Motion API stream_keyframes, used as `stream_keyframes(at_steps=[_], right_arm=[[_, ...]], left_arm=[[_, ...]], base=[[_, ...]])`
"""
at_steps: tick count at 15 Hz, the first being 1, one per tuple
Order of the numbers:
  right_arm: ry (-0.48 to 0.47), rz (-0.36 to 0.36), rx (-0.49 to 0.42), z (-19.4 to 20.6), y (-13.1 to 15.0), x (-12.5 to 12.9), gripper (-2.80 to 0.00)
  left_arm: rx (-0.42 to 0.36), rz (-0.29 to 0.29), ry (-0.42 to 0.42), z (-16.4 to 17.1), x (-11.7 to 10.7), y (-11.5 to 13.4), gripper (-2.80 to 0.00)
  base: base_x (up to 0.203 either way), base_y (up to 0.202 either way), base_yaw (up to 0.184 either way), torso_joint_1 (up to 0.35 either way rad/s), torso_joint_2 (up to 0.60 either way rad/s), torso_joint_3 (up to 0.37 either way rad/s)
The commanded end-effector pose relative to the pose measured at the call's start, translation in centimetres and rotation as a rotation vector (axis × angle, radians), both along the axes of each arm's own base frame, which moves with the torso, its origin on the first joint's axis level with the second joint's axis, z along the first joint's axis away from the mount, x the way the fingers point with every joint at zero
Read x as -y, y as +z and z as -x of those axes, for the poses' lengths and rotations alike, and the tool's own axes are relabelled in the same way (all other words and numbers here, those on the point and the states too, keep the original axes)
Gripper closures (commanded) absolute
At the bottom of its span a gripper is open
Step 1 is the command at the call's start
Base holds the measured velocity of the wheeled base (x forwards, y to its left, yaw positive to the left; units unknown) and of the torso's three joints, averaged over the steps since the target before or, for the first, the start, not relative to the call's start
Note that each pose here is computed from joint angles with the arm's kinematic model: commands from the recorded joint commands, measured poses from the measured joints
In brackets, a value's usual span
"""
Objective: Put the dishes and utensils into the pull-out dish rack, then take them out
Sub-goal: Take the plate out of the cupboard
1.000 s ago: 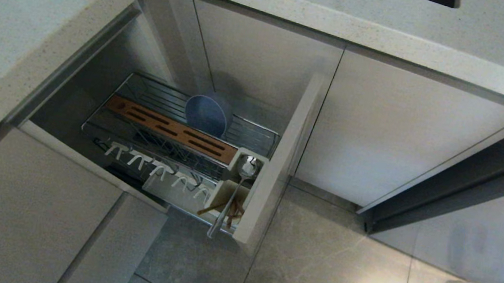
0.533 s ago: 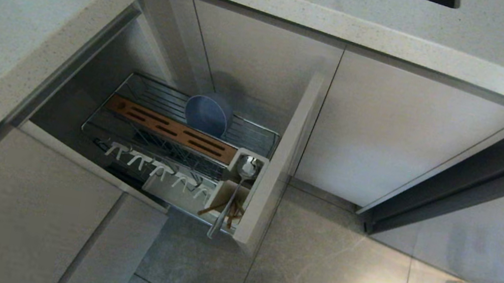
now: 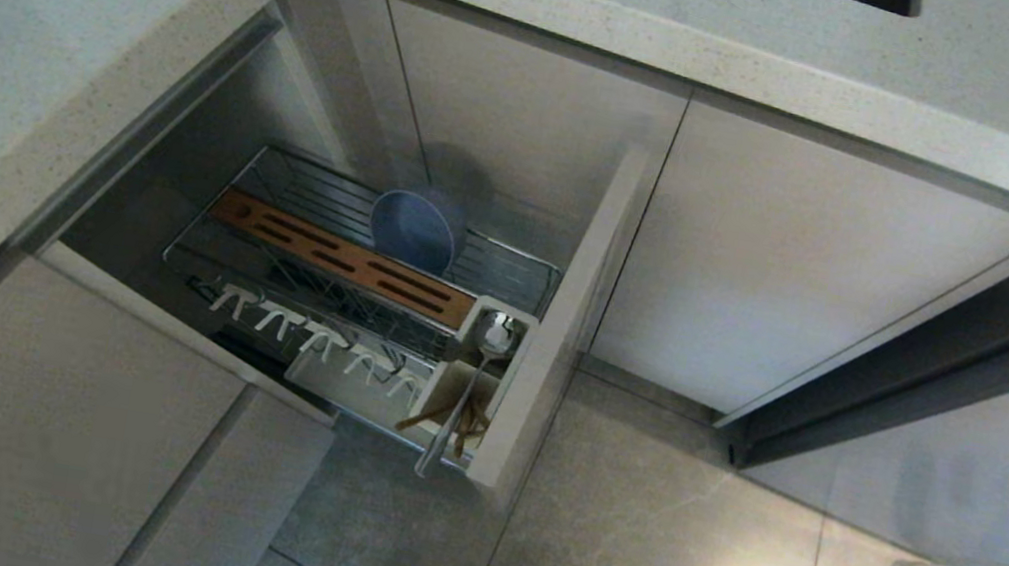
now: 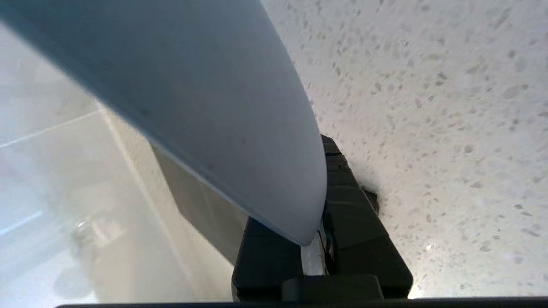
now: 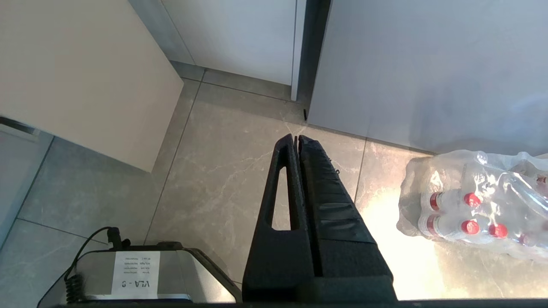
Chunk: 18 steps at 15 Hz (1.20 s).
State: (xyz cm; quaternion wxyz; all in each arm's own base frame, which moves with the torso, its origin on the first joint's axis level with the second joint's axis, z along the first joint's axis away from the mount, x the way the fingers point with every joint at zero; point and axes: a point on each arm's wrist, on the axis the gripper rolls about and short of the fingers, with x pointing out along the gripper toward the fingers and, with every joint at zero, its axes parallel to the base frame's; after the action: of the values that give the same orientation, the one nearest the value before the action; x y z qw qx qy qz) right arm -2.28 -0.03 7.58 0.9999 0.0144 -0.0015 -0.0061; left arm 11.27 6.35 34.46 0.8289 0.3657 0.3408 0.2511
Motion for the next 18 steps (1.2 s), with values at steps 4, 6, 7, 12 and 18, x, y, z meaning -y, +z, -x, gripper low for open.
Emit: stream_keyframes(at_steps=[4, 6, 7, 12, 18], right_arm=[[0.0, 0.0, -0.001, 0.0, 0.0, 0.0, 0.0], [0.0, 0.0, -0.001, 0.0, 0.0, 0.0, 0.0], [0.0, 0.0, -0.001, 0.0, 0.0, 0.0, 0.0], [0.0, 0.0, -0.001, 0.0, 0.0, 0.0, 0.0], [0.0, 0.0, -0.001, 0.0, 0.0, 0.0, 0.0]], left_arm=[[-0.047, -0.029, 0.059, 0.0, -0.1, -0.4, 0.0], [-0.089, -0.043, 0.103, -0.1, -0.3, -1.0, 0.0], [-0.105, -0.046, 0.119, -0.2, -0.4, -1.3, 0.0], [-0.17, -0.05, 0.167, -0.7, -0.8, -2.5, 0.0], [-0.225, -0.024, 0.139, -2.2, -1.2, -3.8, 0.0]], base=[[0.0, 0.0, 0.0, 0.0, 0.0, 0.0], [0.0, 0.0, 0.0, 0.0, 0.0, 0.0], [0.0, 0.0, 0.0, 0.0, 0.0, 0.0], [0.0, 0.0, 0.0, 0.0, 0.0, 0.0], [0.0, 0.0, 0.0, 0.0, 0.0, 0.0]])
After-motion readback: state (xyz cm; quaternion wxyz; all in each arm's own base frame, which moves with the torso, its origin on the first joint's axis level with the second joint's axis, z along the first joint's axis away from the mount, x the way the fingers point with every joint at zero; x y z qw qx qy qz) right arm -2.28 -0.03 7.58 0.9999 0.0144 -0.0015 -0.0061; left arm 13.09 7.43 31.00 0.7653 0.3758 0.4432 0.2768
